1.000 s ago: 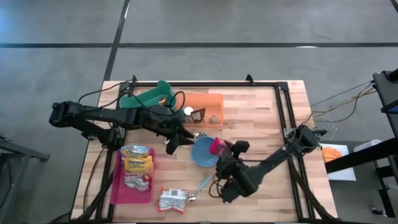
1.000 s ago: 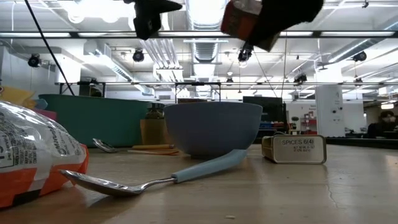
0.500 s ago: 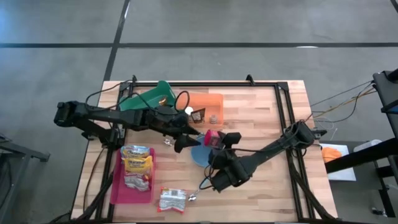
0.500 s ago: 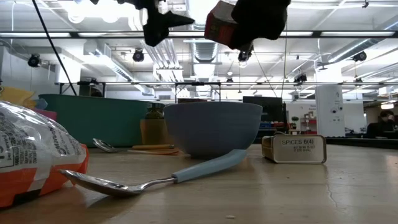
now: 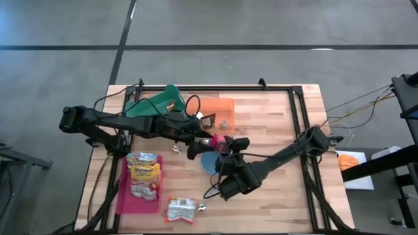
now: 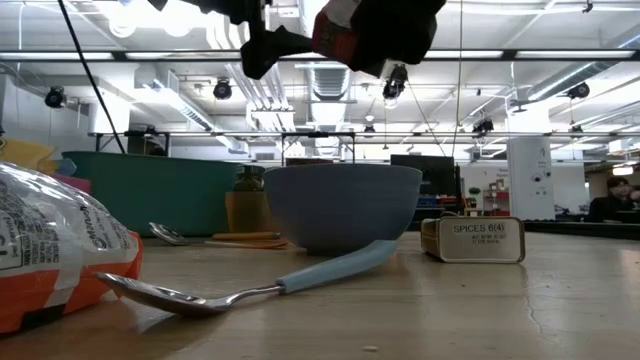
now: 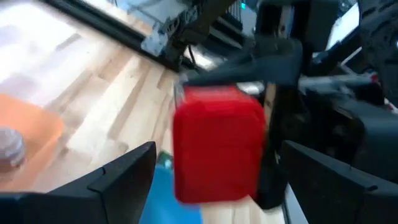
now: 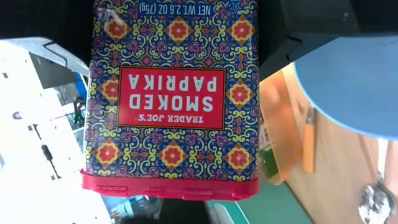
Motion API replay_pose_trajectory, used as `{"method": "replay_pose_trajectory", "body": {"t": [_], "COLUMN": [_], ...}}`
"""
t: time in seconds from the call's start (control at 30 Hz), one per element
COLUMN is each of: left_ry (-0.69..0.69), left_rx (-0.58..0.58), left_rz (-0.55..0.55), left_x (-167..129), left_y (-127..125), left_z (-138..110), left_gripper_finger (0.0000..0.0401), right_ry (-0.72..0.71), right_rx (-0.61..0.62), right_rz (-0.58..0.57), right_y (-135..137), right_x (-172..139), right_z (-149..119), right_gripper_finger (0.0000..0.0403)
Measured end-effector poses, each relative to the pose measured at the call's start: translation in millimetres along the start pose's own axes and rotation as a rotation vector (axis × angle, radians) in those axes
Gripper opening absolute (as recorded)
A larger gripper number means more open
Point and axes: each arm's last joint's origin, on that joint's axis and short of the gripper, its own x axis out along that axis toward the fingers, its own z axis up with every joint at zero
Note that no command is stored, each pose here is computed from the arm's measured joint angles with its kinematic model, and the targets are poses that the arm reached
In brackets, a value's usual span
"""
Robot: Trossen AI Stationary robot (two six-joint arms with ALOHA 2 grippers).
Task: Pick & Place Food Item
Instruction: Put the red spice can into the orange bin
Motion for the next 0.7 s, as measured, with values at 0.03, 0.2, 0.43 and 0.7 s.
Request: {"method": "replay_pose_trajectory", "body": {"t": [0.03, 0.2, 0.43, 0.7], "left_ry": [-0.013, -0.039, -0.027, -0.021], "left_rx": [0.01, 0.053, 0.055, 0.048], "left_rz": [0.003, -0.006, -0.021, -0.055], "left_x": [1, 8, 22, 24], "left_y": [0, 1, 5, 4], "left_z": [1, 1, -5, -5], "left_gripper_finger": [0.0347, 0.0347, 0.0326, 0.0197], "right_ry": [-0.004, -0.012, -0.019, -0.021], "right_rx": [0.007, 0.014, 0.023, 0.013], "right_rz": [0.002, 0.007, 0.013, 0.012], "right_y": [0, 0, 0, 1], "right_x": [0, -1, -2, -2], "right_z": [1, 4, 6, 6], "right_gripper_finger": [0.0279, 0.0279, 0.0279, 0.0279]}}
